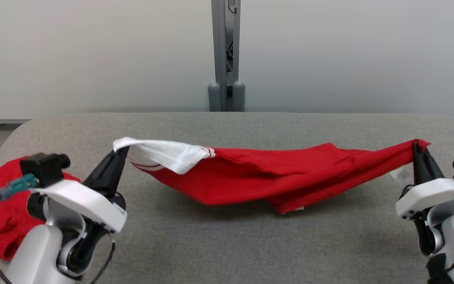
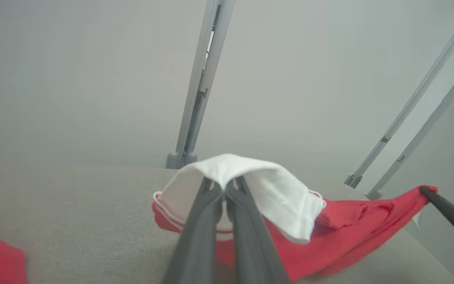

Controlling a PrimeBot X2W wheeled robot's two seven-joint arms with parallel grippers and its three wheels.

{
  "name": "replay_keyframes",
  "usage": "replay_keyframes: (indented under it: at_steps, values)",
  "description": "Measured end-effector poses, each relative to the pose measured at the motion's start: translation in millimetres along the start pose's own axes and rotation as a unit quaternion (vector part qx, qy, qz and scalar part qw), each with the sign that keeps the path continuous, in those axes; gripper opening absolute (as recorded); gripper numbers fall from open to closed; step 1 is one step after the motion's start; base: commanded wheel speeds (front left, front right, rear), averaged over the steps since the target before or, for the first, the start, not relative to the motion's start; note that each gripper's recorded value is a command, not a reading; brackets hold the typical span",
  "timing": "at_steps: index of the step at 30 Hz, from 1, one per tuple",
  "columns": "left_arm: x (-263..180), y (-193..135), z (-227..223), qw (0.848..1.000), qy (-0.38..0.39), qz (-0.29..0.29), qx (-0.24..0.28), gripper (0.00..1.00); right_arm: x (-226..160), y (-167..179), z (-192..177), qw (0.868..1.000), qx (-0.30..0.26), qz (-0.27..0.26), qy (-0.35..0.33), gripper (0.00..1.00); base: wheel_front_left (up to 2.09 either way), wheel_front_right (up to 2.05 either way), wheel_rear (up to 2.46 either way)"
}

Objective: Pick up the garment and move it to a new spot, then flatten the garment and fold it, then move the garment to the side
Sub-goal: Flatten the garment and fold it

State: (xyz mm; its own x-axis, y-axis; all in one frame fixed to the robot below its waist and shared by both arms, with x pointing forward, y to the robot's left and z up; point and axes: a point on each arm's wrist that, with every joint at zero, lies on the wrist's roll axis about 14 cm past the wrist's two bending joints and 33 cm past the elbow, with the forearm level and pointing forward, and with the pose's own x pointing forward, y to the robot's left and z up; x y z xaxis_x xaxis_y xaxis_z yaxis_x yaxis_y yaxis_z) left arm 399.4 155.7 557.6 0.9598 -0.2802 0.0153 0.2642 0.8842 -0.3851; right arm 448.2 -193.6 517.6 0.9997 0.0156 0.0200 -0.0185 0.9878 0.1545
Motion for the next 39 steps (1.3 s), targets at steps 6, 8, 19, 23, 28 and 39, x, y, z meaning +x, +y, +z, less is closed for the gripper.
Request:
replay_keyframes:
  at_steps: [6,8,19,23,28,39]
  values:
    - [10.8,-34.0,77.5,0.995,-0.068,-0.065,-0.027,0.0,0.0,-14.2,77.5,0.996,-0.012,0.004,-0.094,0.0,0.0,0.0,0.0]
    - [11.6,-41.0,101.4,0.993,-0.088,-0.078,-0.03,0.0,-3.3,-23.3,100.1,0.993,-0.017,0.0,-0.116,0.0,0.0,0.0,0.0]
    - [7.6,-47.4,162.0,0.986,-0.147,-0.074,-0.039,0.0,-35.9,-72.5,158.4,0.984,-0.043,-0.045,-0.167,0.0,0.0,0.0,0.0]
    - [11.8,-28.7,95.7,0.995,-0.054,-0.036,-0.076,0.0,-49.4,-85.8,99.2,0.994,-0.043,-0.06,-0.084,0.0,0.0,0.0,0.0]
    - [-1.2,-6.5,22.7,0.991,0.022,0.003,-0.129,0.0,-82.4,-99.8,8.3,0.996,-0.03,-0.082,0.032,0.0,0.0,0.0,0.0]
    - [-73.9,38.9,-111.1,0.962,0.128,0.137,-0.198,0.0,-128.3,-119.0,-84.0,0.975,-0.053,-0.118,0.182,1.0,0.0,0.0,0.0]
